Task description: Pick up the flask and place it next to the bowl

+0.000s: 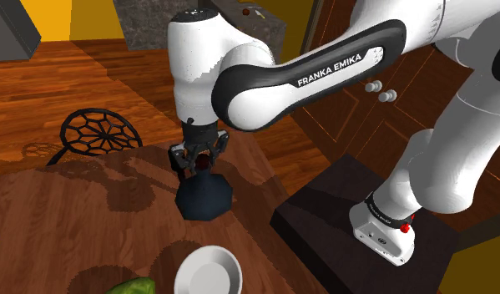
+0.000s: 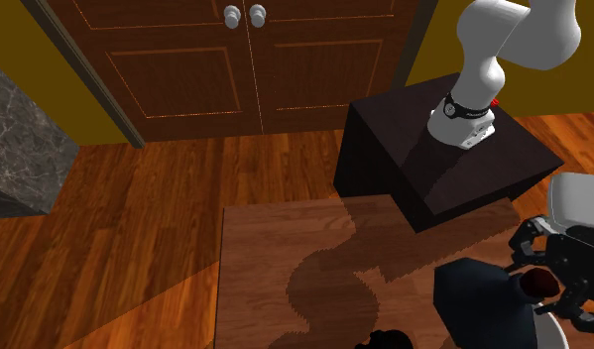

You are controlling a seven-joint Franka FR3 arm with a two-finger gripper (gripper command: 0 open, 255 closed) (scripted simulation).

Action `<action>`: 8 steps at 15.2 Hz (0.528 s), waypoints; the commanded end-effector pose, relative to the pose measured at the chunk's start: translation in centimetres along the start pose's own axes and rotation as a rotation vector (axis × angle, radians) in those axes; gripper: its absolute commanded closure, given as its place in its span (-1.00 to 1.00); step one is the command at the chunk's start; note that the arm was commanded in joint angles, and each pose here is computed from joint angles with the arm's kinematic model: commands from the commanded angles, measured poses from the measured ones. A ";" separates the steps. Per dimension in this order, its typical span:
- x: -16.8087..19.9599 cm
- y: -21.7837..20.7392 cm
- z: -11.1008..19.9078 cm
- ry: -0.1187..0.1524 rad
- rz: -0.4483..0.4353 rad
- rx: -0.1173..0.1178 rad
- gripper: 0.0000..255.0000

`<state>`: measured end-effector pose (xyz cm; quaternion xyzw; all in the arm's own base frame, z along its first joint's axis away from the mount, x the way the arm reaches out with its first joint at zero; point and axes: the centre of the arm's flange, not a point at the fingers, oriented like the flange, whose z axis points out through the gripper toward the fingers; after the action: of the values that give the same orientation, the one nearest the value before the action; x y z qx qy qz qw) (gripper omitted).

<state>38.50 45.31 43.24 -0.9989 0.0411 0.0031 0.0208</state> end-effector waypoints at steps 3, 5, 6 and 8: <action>0.1 0.0 2.1 0.002 0.000 0.002 1.00; 0.1 0.1 3.1 0.002 0.000 0.002 1.00; 0.1 0.1 3.6 0.002 0.000 0.002 1.00; 0.1 0.1 4.7 0.002 0.000 0.002 1.00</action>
<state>38.64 45.35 39.01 -0.9989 0.0412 0.0030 0.0208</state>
